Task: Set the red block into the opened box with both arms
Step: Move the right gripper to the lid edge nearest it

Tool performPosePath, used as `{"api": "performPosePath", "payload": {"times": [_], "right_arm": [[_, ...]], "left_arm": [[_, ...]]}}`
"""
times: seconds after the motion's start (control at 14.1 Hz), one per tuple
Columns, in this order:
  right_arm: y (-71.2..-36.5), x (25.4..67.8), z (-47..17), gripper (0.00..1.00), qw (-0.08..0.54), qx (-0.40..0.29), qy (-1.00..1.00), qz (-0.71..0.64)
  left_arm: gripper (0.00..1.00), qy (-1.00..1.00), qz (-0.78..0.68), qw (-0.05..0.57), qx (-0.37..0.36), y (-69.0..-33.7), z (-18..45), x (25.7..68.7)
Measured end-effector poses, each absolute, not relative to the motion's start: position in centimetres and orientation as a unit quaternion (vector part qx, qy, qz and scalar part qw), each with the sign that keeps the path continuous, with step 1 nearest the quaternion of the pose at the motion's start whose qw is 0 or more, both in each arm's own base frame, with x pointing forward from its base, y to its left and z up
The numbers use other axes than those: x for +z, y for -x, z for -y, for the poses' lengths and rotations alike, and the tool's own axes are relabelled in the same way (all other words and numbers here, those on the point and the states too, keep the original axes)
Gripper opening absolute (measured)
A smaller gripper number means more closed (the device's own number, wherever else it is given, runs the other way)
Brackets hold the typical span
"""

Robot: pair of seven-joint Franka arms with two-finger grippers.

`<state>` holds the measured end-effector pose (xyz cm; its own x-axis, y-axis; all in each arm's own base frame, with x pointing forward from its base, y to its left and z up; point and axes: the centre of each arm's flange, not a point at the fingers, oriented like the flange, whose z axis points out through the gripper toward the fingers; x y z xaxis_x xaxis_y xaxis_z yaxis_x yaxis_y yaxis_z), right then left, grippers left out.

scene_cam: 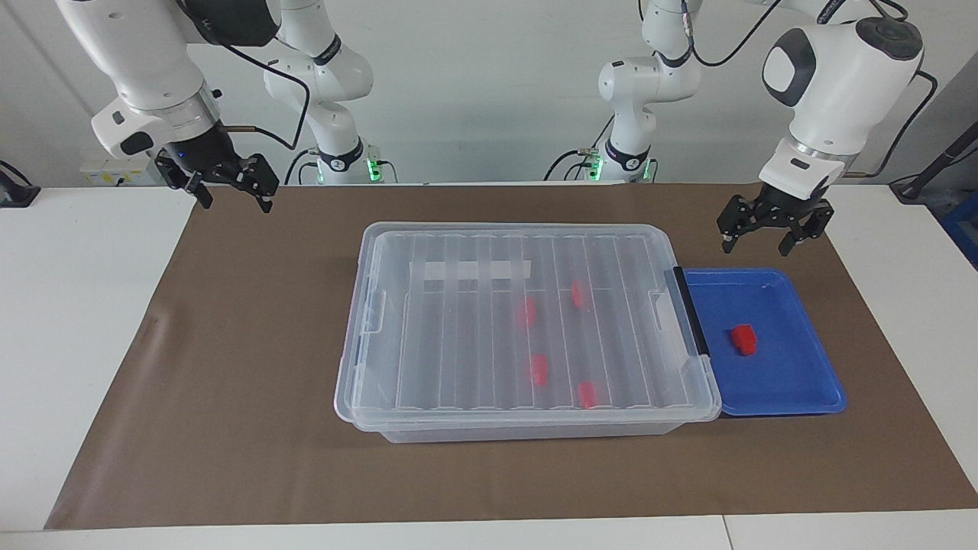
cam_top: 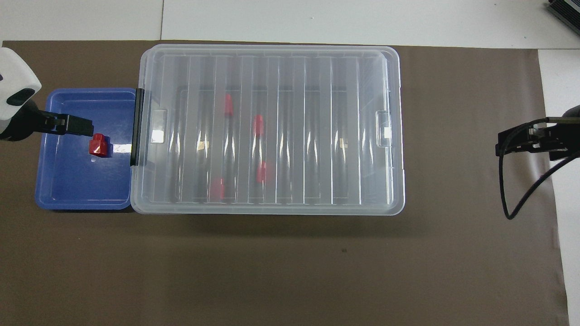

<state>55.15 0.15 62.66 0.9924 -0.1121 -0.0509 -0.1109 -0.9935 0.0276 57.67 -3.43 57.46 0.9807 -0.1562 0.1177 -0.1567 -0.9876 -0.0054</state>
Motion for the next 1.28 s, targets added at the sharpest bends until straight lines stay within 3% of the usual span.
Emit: {"api": "performPosePath", "payload": {"times": [0.28, 0.5, 0.99, 1.28], "right_arm": [[-55.2, 62.7, -0.2, 1.00, 0.012, -0.022, -0.998, 0.056], [-56.7, 61.7, -0.5, 1.00, 0.008, 0.023, -0.998, 0.052], [-61.7, 52.8, -10.5, 1.00, -0.013, 0.063, -0.998, 0.022], [-63.7, 48.2, -12.1, 1.00, -0.029, 0.061, -0.997, 0.026]], "left_arm": [[1.00, -0.995, 0.079, 0.002, 0.059, -57.7, 3.4, 57.5], [1.00, -0.995, 0.079, 0.002, 0.059, -57.7, 3.4, 57.5], [1.00, -0.995, 0.079, 0.002, 0.059, -57.7, 3.4, 57.5], [1.00, -0.995, 0.079, 0.002, 0.059, -57.7, 3.4, 57.5]]}}
